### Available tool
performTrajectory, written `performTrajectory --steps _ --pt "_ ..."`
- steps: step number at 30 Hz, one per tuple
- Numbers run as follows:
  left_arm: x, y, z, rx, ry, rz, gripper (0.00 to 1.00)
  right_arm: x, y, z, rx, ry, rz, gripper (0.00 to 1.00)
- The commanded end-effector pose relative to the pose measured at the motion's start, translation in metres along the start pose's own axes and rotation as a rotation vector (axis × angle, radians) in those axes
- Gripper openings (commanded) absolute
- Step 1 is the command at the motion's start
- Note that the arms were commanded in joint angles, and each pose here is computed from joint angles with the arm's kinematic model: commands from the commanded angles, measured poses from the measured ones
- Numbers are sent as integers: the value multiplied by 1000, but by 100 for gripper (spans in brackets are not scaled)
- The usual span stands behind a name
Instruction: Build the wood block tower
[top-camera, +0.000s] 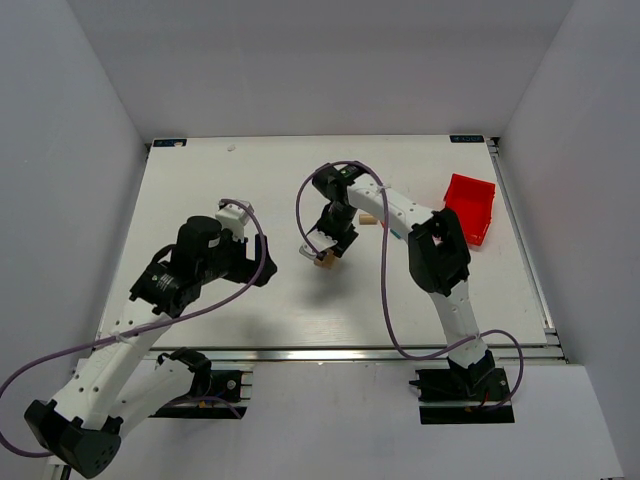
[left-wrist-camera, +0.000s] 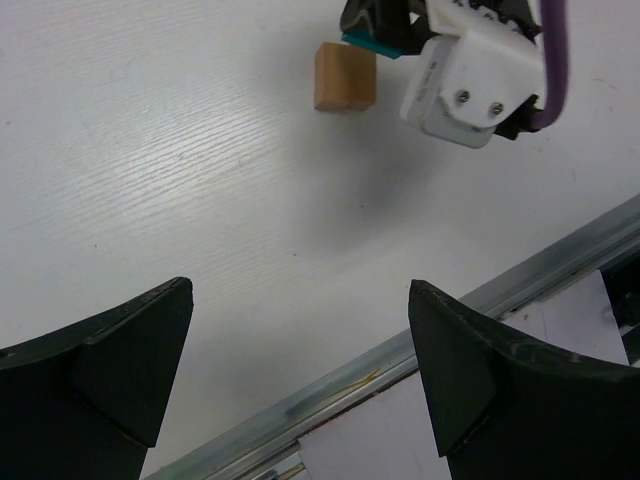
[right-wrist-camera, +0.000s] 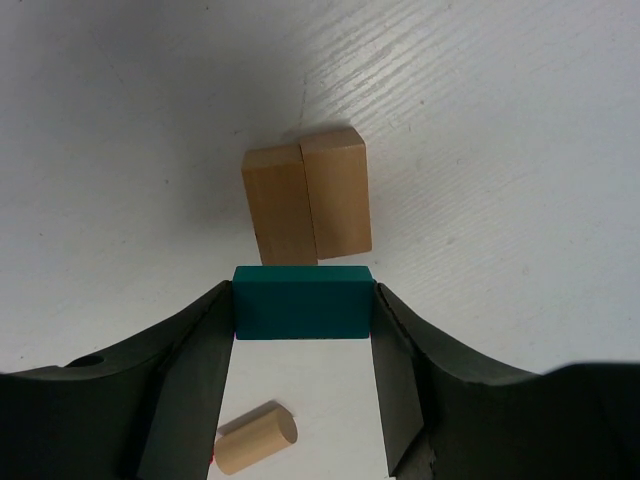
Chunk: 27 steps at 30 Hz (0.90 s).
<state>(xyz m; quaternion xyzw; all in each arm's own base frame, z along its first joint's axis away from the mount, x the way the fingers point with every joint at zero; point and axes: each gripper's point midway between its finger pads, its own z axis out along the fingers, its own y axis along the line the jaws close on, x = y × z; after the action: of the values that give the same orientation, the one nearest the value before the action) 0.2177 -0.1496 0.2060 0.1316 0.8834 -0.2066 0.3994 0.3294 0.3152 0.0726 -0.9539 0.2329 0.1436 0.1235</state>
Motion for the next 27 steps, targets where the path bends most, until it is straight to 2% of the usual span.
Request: performTrajectory --steps 1,14,27 --pt "-12 -18 -8 112 -73 71 98 -7 3 -4 -39 -7 -79 56" --pt "-14 -43 -24 264 -107 166 98 -6 -10 6 -44 -9 -215 58" --pt "-15 -45 -25 277 -109 189 98 -9 -10 16 -57 -42 -277 60"
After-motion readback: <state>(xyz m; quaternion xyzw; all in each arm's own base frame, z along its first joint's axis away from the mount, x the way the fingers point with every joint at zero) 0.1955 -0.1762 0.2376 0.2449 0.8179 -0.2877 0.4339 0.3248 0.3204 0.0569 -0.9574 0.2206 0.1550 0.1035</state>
